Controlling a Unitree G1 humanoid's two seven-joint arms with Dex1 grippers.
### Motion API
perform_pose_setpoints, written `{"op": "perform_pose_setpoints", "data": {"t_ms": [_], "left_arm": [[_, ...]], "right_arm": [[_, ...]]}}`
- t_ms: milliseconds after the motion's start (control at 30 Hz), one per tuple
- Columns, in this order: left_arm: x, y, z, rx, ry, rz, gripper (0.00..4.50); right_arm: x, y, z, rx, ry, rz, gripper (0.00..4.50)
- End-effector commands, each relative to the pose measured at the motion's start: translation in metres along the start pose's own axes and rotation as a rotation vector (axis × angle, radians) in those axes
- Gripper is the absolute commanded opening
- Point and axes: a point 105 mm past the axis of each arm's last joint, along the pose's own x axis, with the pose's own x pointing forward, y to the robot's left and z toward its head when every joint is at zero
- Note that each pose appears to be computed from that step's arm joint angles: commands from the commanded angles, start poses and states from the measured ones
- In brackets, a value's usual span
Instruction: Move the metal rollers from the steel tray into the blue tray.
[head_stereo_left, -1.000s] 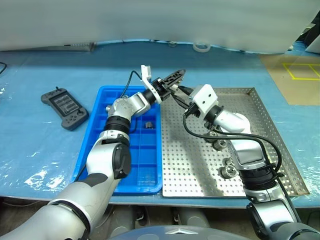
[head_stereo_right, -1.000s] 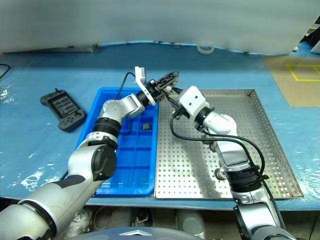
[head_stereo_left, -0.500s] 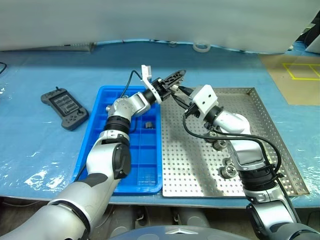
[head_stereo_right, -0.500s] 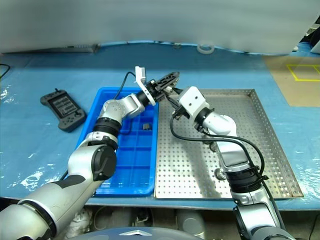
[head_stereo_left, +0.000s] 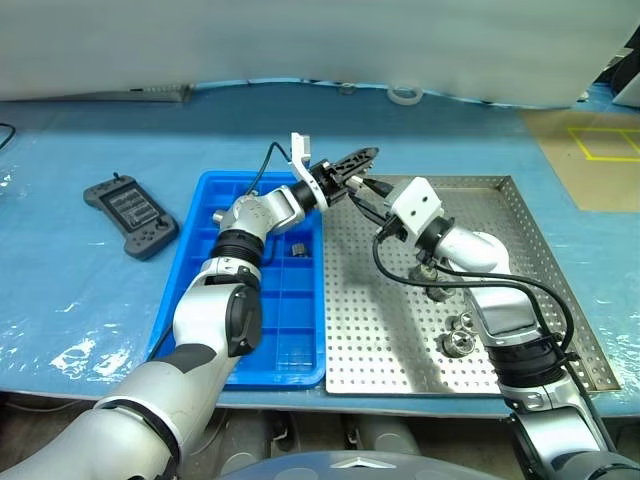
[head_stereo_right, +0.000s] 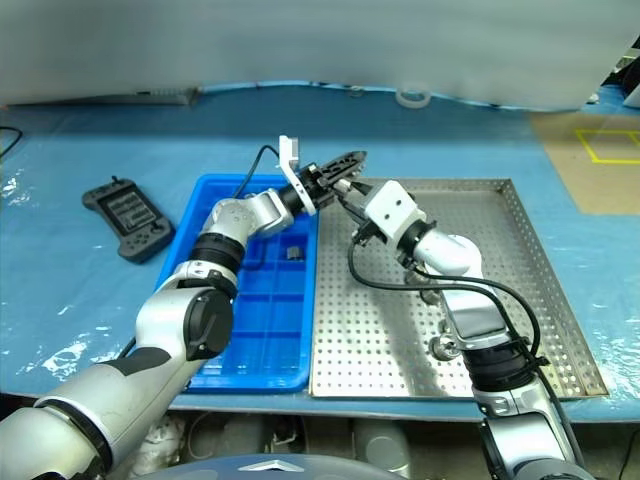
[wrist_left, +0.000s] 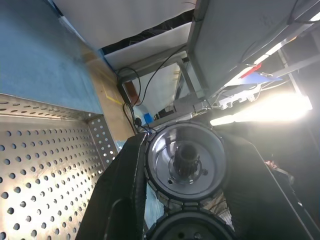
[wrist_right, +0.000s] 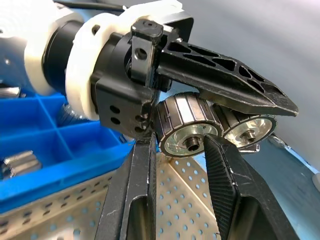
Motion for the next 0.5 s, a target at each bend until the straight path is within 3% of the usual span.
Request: {"op": "perform_pose_setpoints", "data": {"t_ms": [33,233,500], "left_arm": [[-0.028,-0.007,0.053,0.116,-0.146,0.02,1.71],[-0.031,-0.006,0.06,0.131,-0.165,0.03,1.71],[-0.031,-0.008,0.058,0.15,-0.14,0.025,1.71]], "right_arm": [[-0.031,-0.025,-0.01,-0.033,0.058,-0.086,1.02],[-0.053,-0.026,-0.025,-0.033,0.125,-0.089,1.02],[-0.054,-0.031,-0.025,-0.033,0.127,-0.131,1.02]]}}
